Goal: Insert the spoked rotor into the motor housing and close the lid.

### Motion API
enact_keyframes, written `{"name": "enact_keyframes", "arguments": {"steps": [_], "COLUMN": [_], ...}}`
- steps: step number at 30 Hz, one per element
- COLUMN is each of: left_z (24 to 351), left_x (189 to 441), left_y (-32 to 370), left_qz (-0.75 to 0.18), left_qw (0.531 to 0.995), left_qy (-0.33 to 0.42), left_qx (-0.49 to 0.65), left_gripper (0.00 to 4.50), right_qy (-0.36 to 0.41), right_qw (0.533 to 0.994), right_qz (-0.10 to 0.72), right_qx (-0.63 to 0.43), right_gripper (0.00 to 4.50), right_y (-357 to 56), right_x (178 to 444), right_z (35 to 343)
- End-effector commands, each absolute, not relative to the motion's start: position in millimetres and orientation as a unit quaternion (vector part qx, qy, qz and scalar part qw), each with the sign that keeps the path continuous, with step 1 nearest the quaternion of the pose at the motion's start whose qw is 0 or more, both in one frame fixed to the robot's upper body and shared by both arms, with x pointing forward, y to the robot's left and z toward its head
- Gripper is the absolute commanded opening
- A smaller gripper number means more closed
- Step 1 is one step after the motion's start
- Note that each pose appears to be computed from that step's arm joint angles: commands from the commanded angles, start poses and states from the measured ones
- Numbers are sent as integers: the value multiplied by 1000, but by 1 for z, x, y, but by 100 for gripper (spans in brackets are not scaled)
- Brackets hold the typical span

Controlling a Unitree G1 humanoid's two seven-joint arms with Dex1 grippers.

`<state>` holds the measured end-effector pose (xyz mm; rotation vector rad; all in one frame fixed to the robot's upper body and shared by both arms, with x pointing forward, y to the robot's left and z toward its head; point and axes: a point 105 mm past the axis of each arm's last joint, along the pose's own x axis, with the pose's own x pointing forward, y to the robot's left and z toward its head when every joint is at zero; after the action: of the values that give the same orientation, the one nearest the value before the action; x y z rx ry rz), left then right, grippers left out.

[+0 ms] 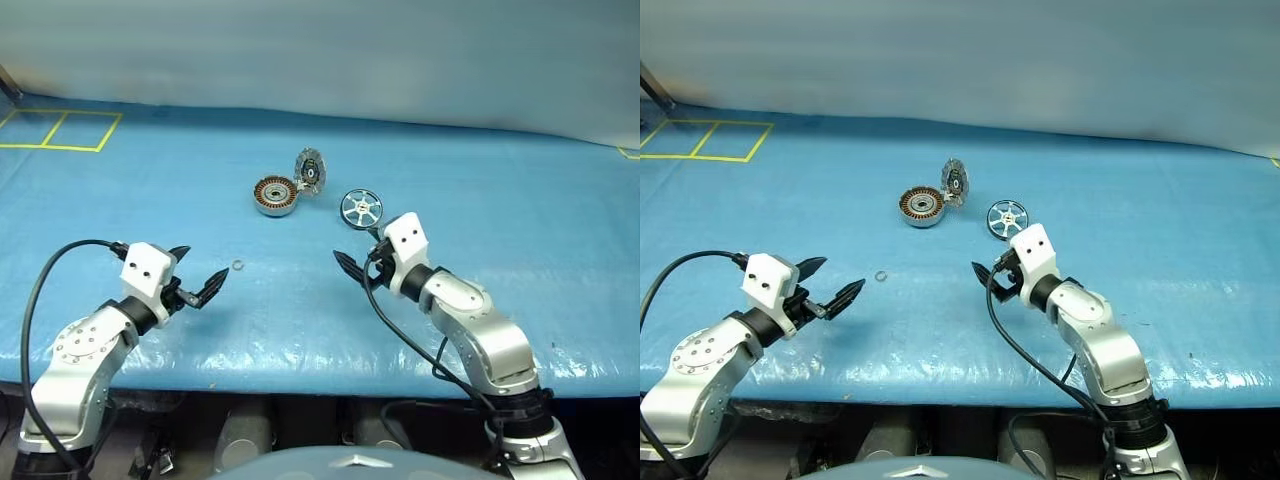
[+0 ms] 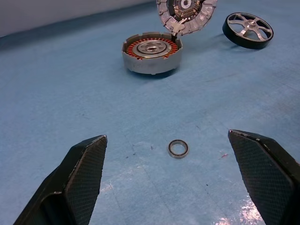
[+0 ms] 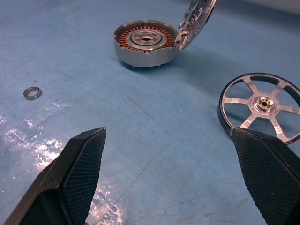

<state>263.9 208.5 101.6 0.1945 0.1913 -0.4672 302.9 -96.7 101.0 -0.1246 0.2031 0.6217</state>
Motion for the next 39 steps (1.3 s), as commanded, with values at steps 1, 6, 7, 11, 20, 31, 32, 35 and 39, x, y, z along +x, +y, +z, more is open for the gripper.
{"name": "enact_keyframes", "arguments": {"steps": [1,6,7,11,20,31,32,35,39], "left_z": [108,107,106,104,102,101,101,101,101], "left_x": [264,264,264,263,261,262,263,263,262], "left_y": [209,209,209,209,210,209,209,209,208], "left_qz": [-233,-231,-232,-233,-228,-232,-233,-234,-232], "left_qw": [964,964,964,963,964,962,962,962,962], "left_qy": [82,81,81,87,90,92,93,93,93], "left_qx": [102,104,105,105,106,110,110,109,108], "left_gripper": [450,450,450,450,450,450,450,450,450], "right_qy": [65,62,63,63,69,72,73,79,81], "right_qw": [947,946,946,943,936,935,935,921,881], "right_qz": [307,307,307,314,329,330,331,356,429], "right_qx": [-71,-82,-86,-93,-103,-104,-106,-134,-182], "right_gripper": [449,449,449,449,449,449,449,449,449], "right_y": [-94,-96,-97,-96,-90,-89,-89,-84,-63], "right_x": [302,305,305,307,308,307,307,306,305], "right_z": [120,123,123,123,121,119,119,120,129]}}
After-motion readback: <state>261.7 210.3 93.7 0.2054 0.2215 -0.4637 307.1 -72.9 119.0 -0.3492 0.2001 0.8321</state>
